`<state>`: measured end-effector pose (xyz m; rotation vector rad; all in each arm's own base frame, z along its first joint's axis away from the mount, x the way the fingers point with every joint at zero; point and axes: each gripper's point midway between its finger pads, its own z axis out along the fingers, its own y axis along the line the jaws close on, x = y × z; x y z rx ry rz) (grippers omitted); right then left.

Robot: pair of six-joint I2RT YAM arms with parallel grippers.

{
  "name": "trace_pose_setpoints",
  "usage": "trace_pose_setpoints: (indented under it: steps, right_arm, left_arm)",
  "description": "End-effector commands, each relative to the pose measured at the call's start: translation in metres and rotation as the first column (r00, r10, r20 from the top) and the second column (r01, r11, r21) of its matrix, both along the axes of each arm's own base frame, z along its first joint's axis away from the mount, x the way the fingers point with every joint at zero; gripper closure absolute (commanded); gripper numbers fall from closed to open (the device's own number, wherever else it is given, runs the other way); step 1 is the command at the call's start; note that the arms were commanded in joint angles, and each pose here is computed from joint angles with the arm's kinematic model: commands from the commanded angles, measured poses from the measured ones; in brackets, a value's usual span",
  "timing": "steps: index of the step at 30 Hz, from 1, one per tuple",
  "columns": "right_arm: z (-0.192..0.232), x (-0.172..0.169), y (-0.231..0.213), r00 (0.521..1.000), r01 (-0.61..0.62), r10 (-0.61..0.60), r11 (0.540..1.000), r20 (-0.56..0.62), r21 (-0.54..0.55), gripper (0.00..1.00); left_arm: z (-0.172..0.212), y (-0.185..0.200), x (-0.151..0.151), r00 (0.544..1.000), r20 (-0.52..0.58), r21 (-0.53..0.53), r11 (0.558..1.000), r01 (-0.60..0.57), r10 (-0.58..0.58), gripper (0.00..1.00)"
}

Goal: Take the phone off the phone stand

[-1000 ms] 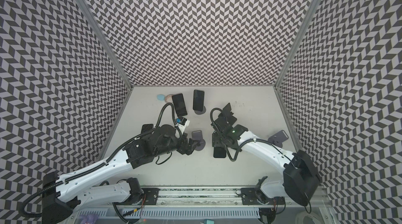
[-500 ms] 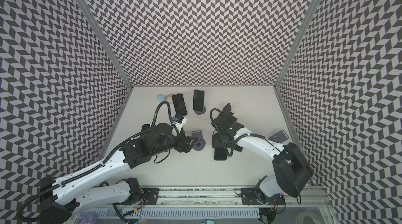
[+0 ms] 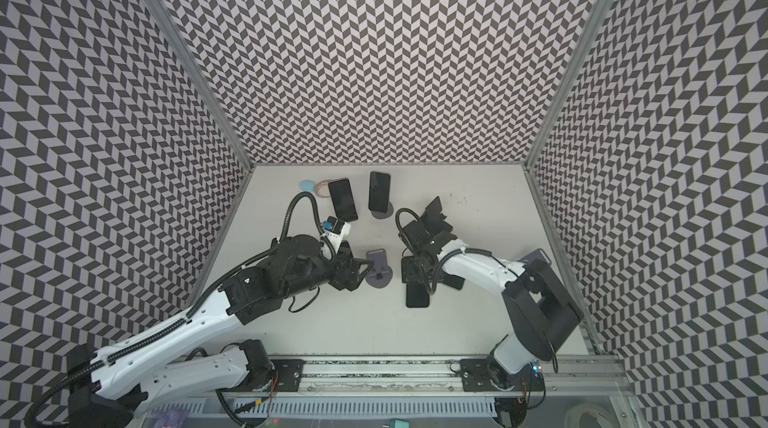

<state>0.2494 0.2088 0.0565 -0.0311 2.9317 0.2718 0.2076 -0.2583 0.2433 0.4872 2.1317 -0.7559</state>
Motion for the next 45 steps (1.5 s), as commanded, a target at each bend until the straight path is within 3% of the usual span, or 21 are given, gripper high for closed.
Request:
trace_pose_setpoints:
  steps: [1, 29, 45]
  right_arm:
    - [0.009, 0.015, 0.012, 0.999, -0.012, 0.011, 0.999, 0.042, 0.037, 0.46]
    - [-0.029, 0.011, 0.003, 0.999, -0.022, 0.02, 0.998, -0.034, -0.054, 0.45]
    - [-0.03, 0.01, 0.003, 0.999, -0.024, 0.022, 0.998, -0.04, -0.058, 0.44]
  left_arm:
    - [-0.002, 0.006, -0.002, 1.0, 0.0, 0.006, 1.0, 0.0, 0.0, 0.11]
    - [-0.001, 0.021, 0.004, 0.999, 0.008, 0.006, 0.999, -0.044, 0.044, 0.1]
    - [-0.003, 0.024, 0.009, 0.998, 0.006, 0.01, 0.998, -0.057, 0.057, 0.1]
